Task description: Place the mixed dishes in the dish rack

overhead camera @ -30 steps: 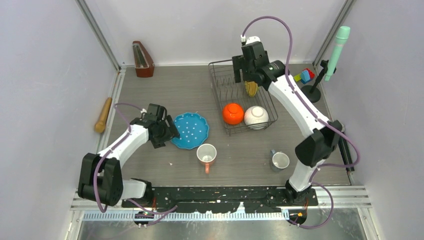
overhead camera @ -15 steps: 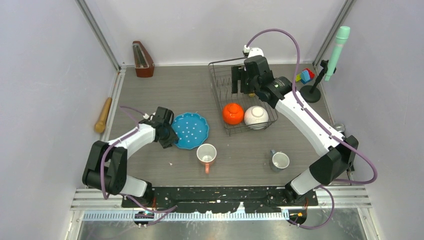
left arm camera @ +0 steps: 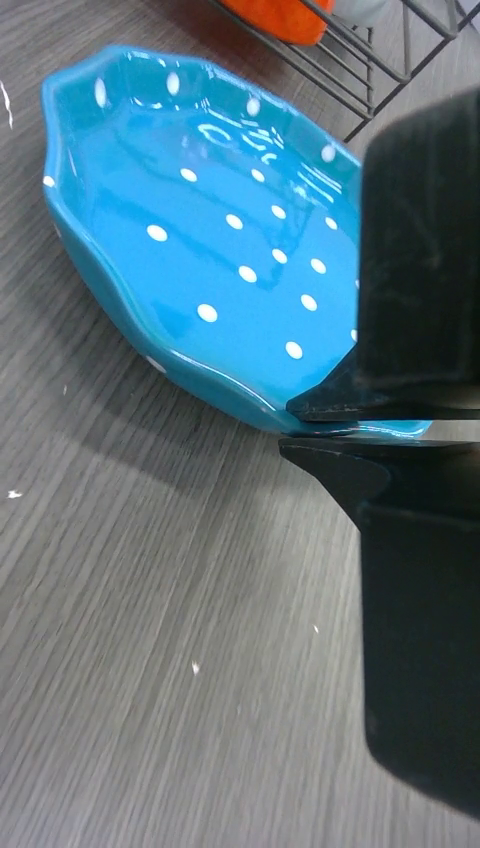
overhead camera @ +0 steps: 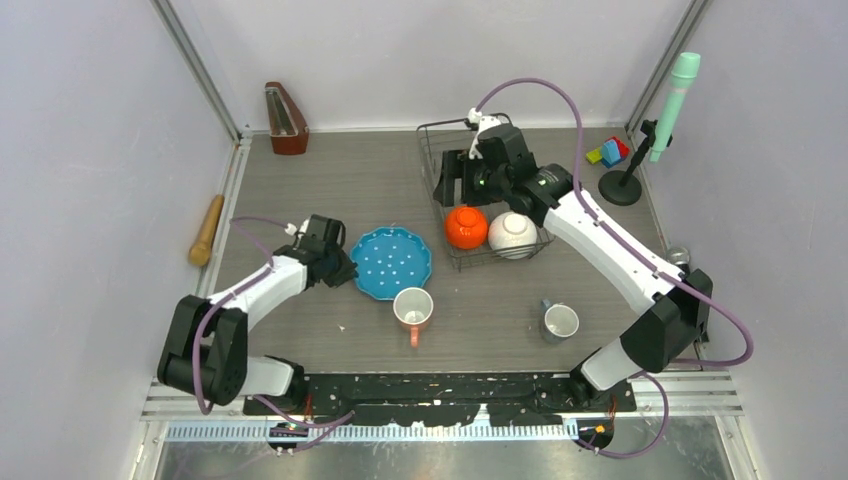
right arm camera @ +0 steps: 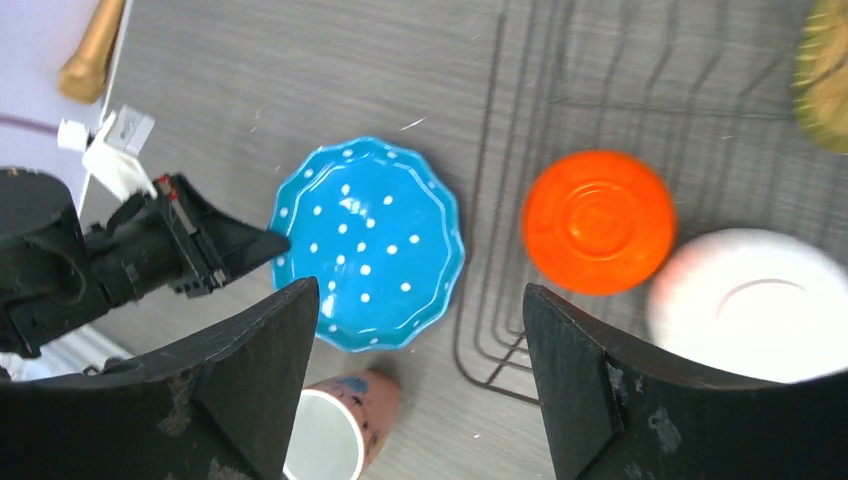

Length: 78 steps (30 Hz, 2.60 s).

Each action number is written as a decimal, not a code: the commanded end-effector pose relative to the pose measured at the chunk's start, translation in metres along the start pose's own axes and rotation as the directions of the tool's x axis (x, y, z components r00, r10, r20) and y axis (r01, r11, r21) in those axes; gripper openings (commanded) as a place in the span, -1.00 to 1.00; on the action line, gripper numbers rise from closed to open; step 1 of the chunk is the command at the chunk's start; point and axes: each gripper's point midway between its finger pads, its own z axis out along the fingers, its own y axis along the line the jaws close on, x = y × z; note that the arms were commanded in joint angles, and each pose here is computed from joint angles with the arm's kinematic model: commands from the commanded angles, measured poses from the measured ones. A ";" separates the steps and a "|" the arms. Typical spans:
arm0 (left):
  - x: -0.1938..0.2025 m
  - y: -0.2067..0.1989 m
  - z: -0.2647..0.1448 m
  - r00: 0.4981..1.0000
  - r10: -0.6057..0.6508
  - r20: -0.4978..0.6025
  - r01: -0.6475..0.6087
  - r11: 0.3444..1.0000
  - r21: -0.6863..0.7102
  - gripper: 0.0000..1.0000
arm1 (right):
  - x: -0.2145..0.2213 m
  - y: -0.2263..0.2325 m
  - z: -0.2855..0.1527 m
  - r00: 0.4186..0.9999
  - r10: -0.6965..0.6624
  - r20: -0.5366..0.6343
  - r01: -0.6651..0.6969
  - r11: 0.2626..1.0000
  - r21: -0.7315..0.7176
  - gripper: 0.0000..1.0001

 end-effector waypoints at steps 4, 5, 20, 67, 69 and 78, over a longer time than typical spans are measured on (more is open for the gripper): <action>-0.052 -0.018 -0.052 0.993 0.078 0.086 -0.085 0.993 0.083 -1.00 | 0.018 0.058 0.015 0.996 0.013 -0.084 -0.028 0.984 -0.173 0.60; -0.057 -0.022 -0.058 0.994 0.065 0.092 -0.074 0.992 0.106 -1.00 | 0.021 0.063 0.021 0.995 0.012 -0.101 -0.030 0.983 -0.179 0.61; -0.097 -0.025 -0.098 0.991 -0.098 0.096 0.064 0.950 0.305 -1.00 | 0.059 0.091 0.105 0.961 0.022 -0.277 -0.072 0.983 -0.172 0.69; -0.119 -0.047 -0.145 0.991 -0.118 0.065 0.065 0.841 0.537 0.44 | -0.074 0.075 0.056 0.946 0.323 -0.018 -0.311 0.895 -0.319 -0.99; -0.116 -0.049 -0.146 0.993 -0.099 0.061 0.050 0.835 0.548 0.45 | -0.089 0.058 0.046 0.962 0.268 0.052 -0.247 0.936 -0.250 -0.99; -0.083 -0.065 -0.150 0.995 0.100 0.011 -0.083 0.756 0.649 0.45 | -0.140 -0.031 -0.015 0.959 -0.071 0.273 0.012 0.977 0.215 -0.99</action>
